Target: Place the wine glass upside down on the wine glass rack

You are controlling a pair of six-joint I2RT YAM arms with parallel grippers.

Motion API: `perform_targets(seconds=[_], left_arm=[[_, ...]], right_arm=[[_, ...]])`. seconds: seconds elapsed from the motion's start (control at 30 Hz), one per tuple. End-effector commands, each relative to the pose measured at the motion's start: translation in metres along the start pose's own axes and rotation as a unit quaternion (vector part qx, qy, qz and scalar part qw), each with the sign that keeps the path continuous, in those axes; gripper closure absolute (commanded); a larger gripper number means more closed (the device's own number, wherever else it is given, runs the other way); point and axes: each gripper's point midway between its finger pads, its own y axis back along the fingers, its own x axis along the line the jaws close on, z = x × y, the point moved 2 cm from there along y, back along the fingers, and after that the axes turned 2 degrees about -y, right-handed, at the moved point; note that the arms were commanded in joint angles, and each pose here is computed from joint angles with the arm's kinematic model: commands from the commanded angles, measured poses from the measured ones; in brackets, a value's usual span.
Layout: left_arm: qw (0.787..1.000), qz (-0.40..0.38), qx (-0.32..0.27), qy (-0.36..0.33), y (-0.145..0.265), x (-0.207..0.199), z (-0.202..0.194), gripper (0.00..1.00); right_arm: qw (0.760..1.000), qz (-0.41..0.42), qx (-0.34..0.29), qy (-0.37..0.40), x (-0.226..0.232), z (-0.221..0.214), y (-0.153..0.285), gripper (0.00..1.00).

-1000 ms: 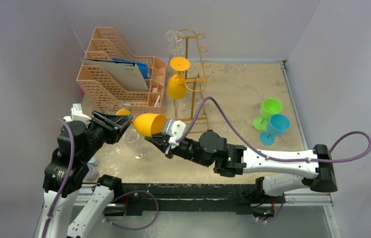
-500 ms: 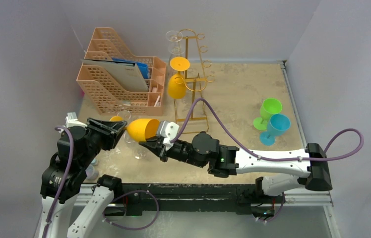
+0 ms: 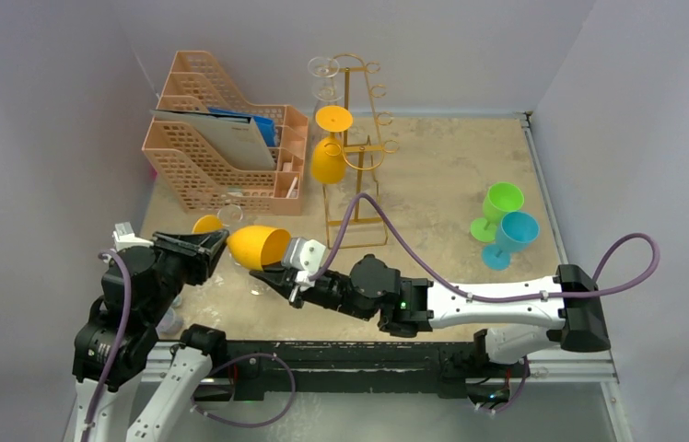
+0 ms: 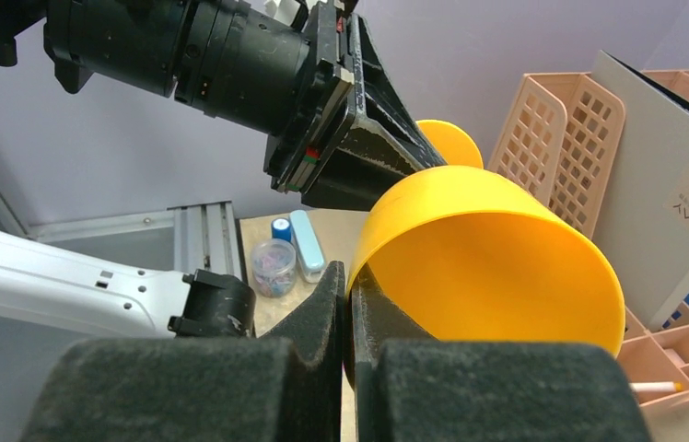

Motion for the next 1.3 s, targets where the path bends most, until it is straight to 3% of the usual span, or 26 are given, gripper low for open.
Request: perform_targets(seconds=[0.0,0.1,0.17,0.4,0.7,0.97,1.27], left_arm=[[0.991,-0.022,0.031,0.131,0.006,-0.015,-0.007,0.86],[0.990,-0.028,0.025,0.138,0.009,-0.018,-0.005,0.92],[0.990,-0.037,0.020,0.138,0.011,-0.021,-0.002,1.00],[0.986,-0.128,-0.039,0.095,0.026,-0.041,0.018,1.00],[0.984,-0.153,-0.070,0.052,0.031,-0.047,0.026,1.00],[0.960,-0.190,-0.104,-0.176,0.034,-0.085,0.031,1.00],[0.889,-0.225,-0.066,-0.393,0.017,-0.116,0.016,1.00]], right_arm=[[0.998,0.005,-0.055,0.014,0.006,0.028,0.003,1.00],[0.998,0.012,-0.054,0.015,0.008,0.028,0.004,1.00],[0.998,0.015,-0.054,0.013,0.009,0.027,0.005,1.00],[0.999,0.007,-0.049,-0.008,0.008,0.025,0.008,1.00],[0.999,0.005,-0.042,-0.031,0.009,0.022,0.009,0.66],[0.998,-0.016,-0.024,-0.056,0.000,0.021,0.029,0.47],[0.992,-0.095,0.042,-0.075,-0.025,0.001,0.060,0.37]])
